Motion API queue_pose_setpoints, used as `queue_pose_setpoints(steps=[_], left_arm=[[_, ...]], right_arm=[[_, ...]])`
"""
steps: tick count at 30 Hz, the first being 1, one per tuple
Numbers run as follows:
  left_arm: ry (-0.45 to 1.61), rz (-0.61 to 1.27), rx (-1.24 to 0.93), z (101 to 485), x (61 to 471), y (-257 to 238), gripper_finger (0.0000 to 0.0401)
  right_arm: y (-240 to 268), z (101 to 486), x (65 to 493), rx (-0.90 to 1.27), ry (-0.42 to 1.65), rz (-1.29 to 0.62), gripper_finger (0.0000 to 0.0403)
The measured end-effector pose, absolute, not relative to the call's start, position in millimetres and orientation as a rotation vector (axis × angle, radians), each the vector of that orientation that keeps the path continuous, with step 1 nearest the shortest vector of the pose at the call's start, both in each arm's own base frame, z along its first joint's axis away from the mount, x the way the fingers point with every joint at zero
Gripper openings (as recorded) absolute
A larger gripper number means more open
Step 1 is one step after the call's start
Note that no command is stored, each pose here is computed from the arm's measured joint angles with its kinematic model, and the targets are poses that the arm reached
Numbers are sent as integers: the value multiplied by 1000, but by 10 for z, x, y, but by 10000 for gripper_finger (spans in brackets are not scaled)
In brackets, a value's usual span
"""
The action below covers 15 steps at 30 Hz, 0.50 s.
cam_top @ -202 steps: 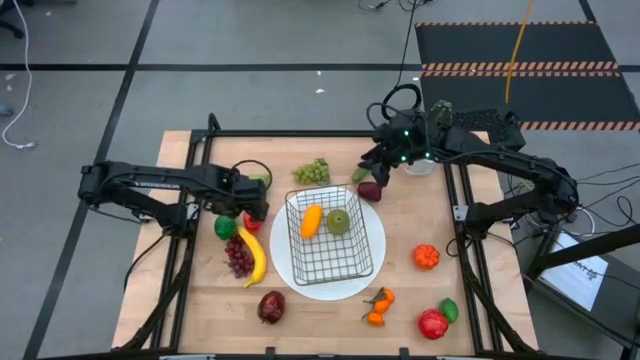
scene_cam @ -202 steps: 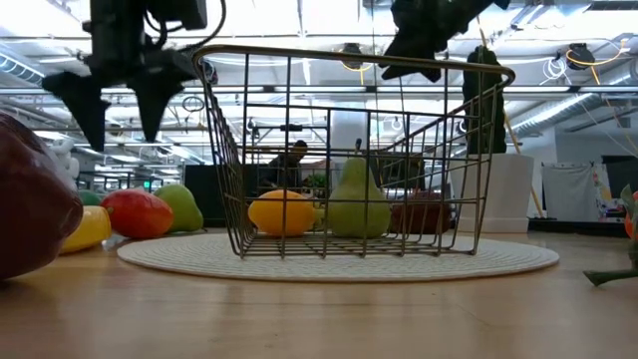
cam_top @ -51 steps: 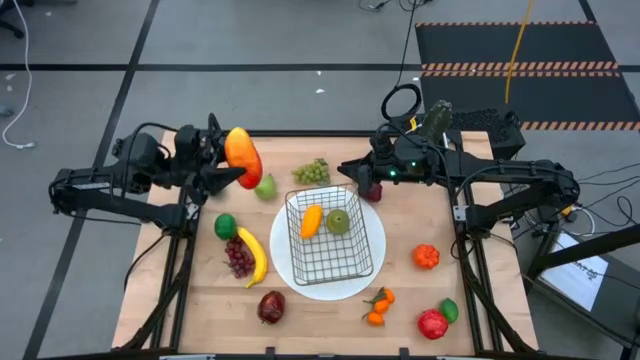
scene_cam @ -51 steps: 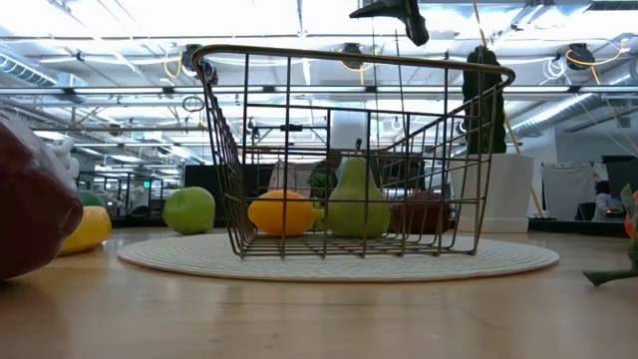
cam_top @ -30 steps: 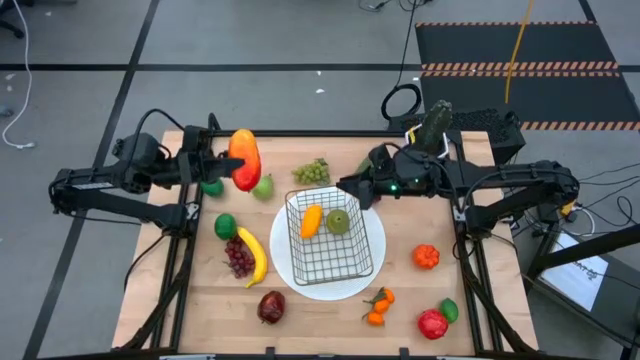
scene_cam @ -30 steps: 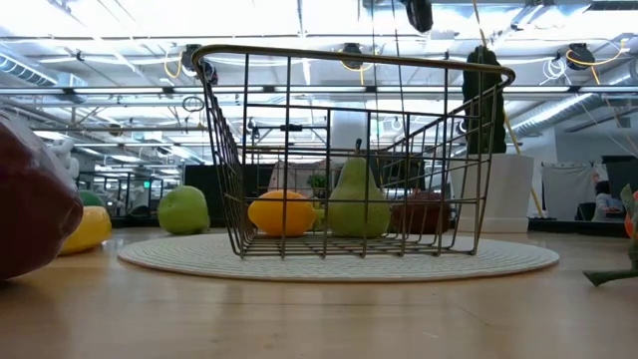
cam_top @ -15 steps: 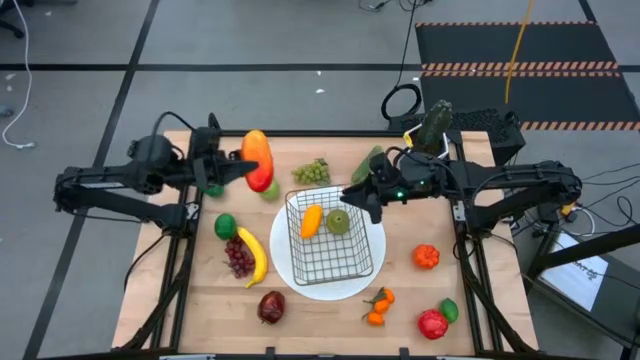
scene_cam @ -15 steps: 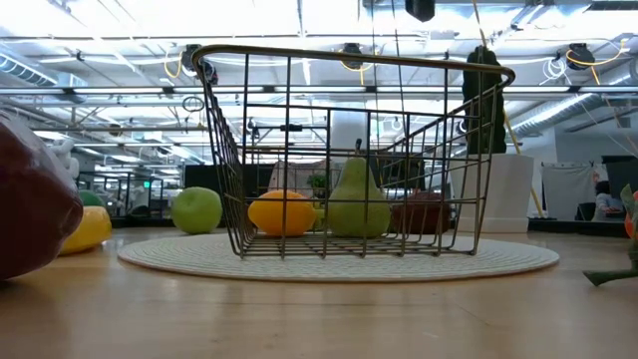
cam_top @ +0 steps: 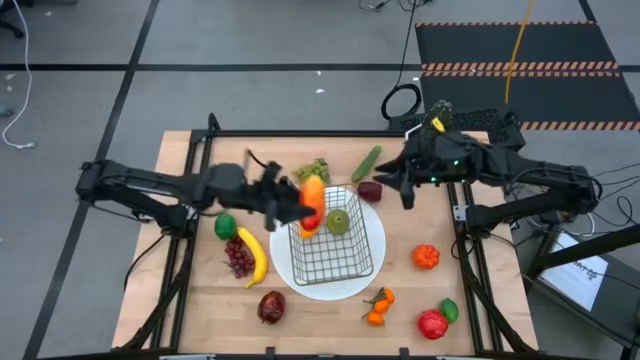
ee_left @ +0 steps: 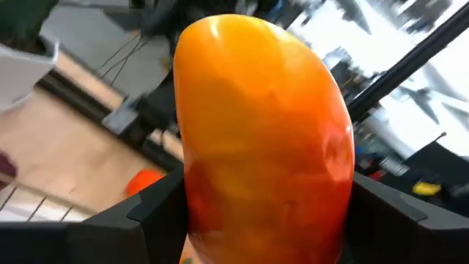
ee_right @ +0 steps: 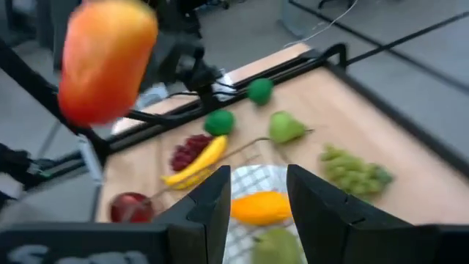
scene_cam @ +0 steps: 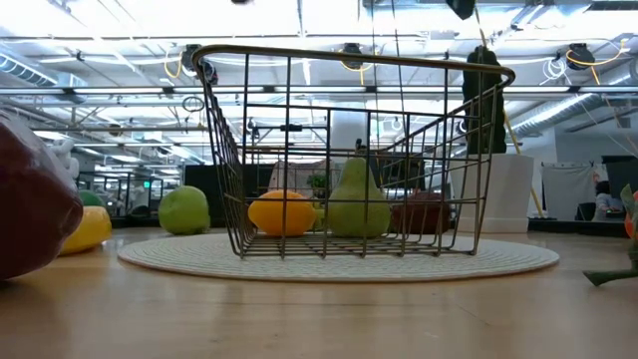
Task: Build produce basket
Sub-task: Put the yellow and red mango into the black wire basket
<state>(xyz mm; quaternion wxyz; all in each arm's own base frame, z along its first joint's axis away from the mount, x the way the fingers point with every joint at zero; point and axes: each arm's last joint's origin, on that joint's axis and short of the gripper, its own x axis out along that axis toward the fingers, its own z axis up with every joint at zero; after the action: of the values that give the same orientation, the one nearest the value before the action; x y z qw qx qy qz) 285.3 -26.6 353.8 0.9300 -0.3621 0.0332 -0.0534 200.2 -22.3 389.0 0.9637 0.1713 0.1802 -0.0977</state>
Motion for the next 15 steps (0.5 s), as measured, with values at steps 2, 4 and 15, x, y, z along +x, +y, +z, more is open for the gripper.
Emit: queue_pose_setpoints(steps=[2, 4, 15], left_arm=[[116, -96, -714, 3404, 2970, -290, 286], [168, -84, -674, 3256, 3085, -316, 287], [397, -67, -541, 2513, 3511, -510, 298]], right_arm=[[-271, 3915, 1922, 310, 358, -218, 130], [-312, 3929, 1847, 277, 362, -239, 130], [-418, 3906, 1646, 128, 438, -286, 130]])
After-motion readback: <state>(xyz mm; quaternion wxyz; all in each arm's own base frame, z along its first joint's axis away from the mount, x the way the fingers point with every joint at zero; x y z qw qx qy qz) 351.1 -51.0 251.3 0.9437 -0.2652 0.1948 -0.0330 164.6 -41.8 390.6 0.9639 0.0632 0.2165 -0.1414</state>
